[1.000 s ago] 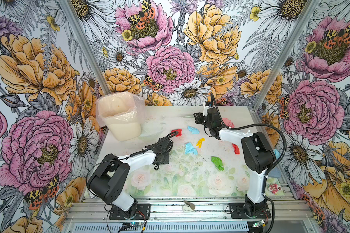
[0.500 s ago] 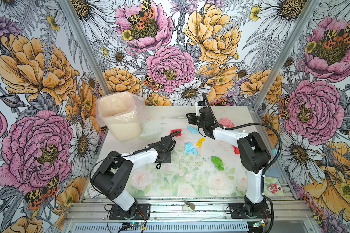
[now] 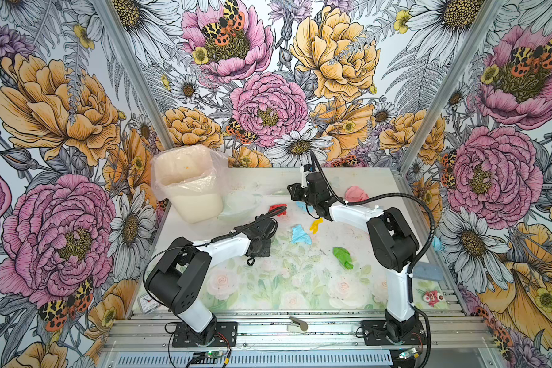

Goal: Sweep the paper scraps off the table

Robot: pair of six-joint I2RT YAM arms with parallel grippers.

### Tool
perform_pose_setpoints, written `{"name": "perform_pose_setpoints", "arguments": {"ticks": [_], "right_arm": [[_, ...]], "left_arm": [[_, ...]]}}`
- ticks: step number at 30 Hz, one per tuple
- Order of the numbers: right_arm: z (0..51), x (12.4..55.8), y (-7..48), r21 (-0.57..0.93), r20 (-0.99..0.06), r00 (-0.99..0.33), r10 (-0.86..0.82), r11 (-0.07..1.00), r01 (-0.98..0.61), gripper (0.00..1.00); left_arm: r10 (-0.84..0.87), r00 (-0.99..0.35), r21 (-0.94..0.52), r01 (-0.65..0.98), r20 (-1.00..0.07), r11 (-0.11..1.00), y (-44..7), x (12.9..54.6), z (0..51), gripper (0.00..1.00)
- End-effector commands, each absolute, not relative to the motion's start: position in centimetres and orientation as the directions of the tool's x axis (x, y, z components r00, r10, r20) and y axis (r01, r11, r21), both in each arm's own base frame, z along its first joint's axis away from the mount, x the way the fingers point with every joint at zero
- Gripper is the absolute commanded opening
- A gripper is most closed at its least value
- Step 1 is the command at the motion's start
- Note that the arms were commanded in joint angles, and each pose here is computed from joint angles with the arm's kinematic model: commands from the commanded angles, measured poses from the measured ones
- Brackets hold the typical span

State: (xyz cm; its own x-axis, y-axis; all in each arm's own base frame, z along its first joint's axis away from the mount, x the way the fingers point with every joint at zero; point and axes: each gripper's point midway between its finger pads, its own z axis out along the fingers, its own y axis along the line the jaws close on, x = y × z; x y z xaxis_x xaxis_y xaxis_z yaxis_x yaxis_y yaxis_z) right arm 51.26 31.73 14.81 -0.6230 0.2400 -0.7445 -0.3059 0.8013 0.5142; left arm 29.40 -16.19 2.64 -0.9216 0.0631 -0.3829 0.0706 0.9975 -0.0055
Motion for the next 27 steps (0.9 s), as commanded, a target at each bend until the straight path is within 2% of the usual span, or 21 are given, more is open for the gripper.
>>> {"name": "perform_pose_setpoints", "arguments": {"ticks": [1, 11, 27], "right_arm": [[13.6, 50.8, 32.3, 0.528, -0.722, -0.647, 0.245, 0.799, -0.287, 0.00], [12.0, 47.2, 33.7, 0.534, -0.666, -0.721, 0.194, 0.798, -0.279, 0.00], [12.1, 42.0, 35.8, 0.559, -0.589, -0.798, 0.127, 0.778, -0.288, 0.00]], "left_arm": [[0.090, -0.916, -0.011, 0.102, -0.392, 0.995, -17.0, 29.9, 2.9, 0.00], [0.095, -0.915, -0.008, 0.107, -0.391, 0.994, -17.3, 29.9, 2.9, 0.00], [0.099, -0.915, -0.007, 0.110, -0.390, 0.994, -17.6, 29.8, 2.6, 0.00]]}}
